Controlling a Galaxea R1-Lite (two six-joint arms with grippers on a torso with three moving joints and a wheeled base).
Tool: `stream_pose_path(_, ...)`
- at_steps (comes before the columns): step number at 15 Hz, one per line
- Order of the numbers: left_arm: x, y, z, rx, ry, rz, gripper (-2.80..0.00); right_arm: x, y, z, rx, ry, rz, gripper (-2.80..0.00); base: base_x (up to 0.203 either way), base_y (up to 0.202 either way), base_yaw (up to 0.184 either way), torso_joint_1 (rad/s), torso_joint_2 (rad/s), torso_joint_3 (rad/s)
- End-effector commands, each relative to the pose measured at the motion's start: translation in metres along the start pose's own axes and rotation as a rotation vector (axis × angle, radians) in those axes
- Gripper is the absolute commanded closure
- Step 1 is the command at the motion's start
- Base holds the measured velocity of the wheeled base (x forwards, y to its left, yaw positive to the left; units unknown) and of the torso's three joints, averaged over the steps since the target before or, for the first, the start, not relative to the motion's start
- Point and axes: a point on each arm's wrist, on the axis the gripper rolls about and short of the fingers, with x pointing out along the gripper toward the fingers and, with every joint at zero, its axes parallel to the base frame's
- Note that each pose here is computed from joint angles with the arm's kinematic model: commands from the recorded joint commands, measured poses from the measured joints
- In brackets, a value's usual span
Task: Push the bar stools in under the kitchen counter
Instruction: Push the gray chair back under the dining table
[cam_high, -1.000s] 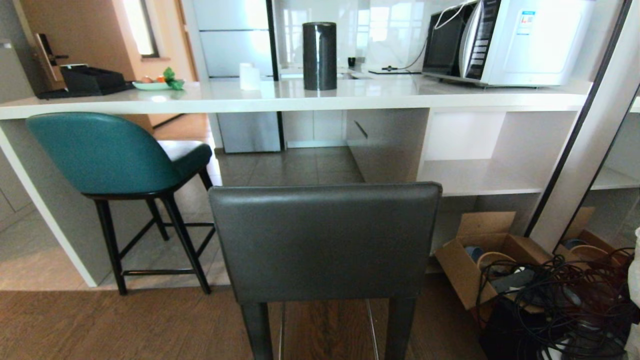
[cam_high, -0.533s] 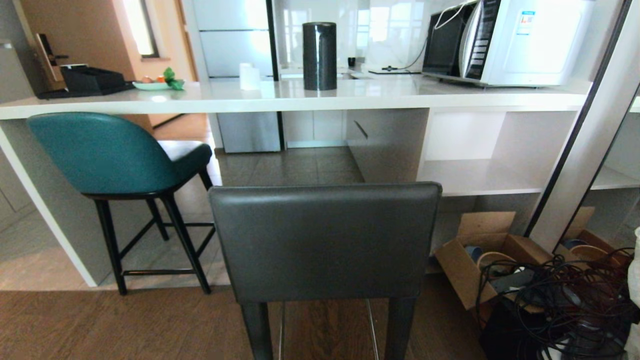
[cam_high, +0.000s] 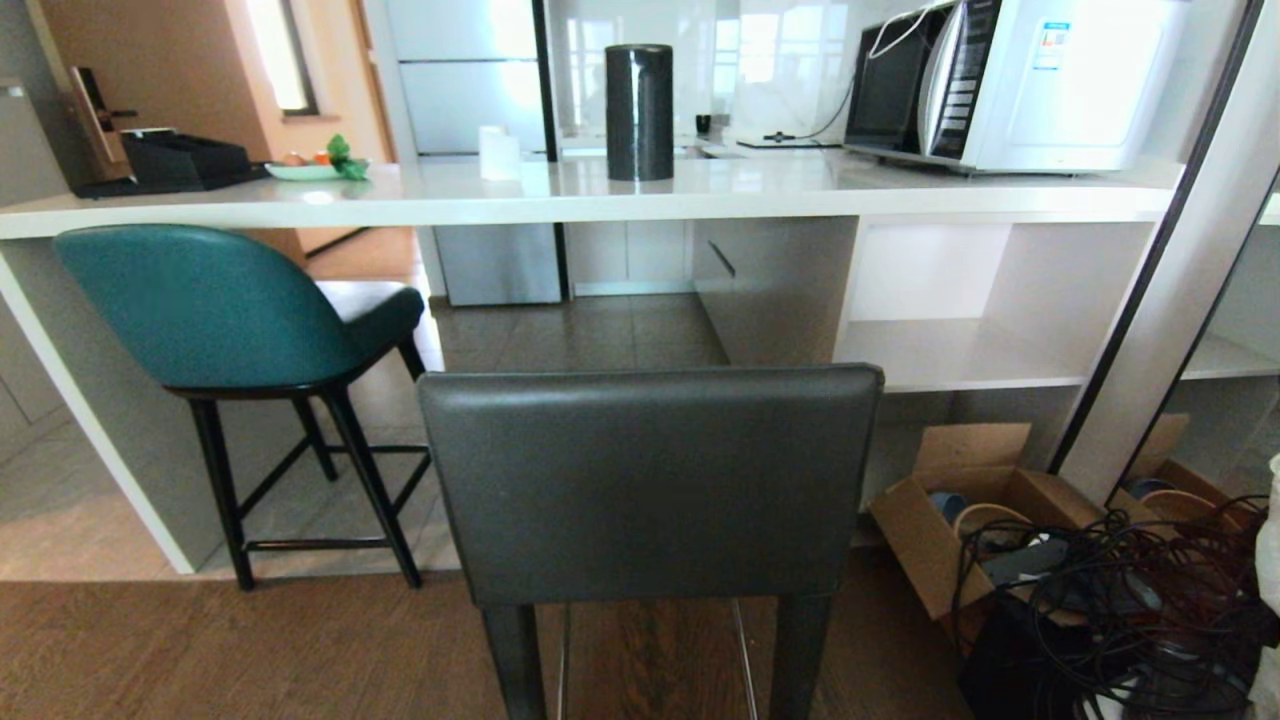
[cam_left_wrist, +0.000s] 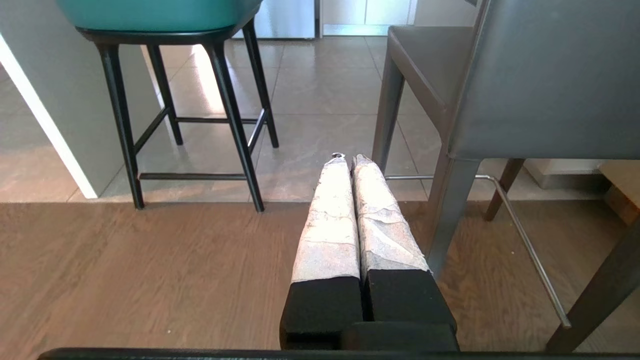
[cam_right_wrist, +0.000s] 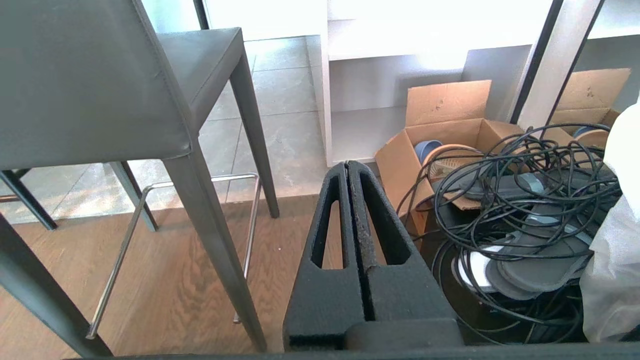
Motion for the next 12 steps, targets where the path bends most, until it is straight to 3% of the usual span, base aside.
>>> stream_pose_path(1,0.000,0.000,-0.001,-0.006,0.004,0.001,0.00,0.000,0.000,-0.001,0.001,0.005,0.000,0.00,0.000,0.000,0.000,0.000,0.00,0.000)
stream_pose_path(3,0.000,0.000,-0.001,-0.001,0.004,-0.001,0.00,0.000,0.000,0.001,-0.009,-0.005,0.004,0.00,0.000,0.000,0.000,0.000,0.00,0.000)
stream_pose_path(5,-0.002,0.000,0.012,0.018,-0.021,0.003,0.00,-0.003,0.001,0.021,0.001,-0.046,0.035,0.00,0.000,0.000,0.000,0.000,0.00,0.000)
stream_pose_path(6,-0.004,0.000,0.032,0.016,-0.045,-0.004,0.00,-0.003,0.002,0.042,0.016,-0.057,0.053,0.00,0.000,0.000,0.000,0.000,0.00,0.000)
stream_pose_path(8,0.007,0.000,0.073,-0.007,-0.013,-0.031,0.00,0.009,0.003,0.085,0.054,-0.024,0.074,0.00,0.000,0.000,0.000,0.000,0.00,0.000)
stream_pose_path(10,0.042,-0.001,0.112,-0.020,0.063,-0.057,0.00,0.040,0.004,0.115,0.087,0.060,0.095,0.00,0.000,0.000,0.000,0.000,0.00,0.000)
stream_pose_path(12,0.090,-0.005,0.134,-0.027,0.111,-0.081,0.00,0.081,0.006,0.132,0.106,0.109,0.139,0.00,0.000,0.000,0.000,0.000,0.00,0.000)
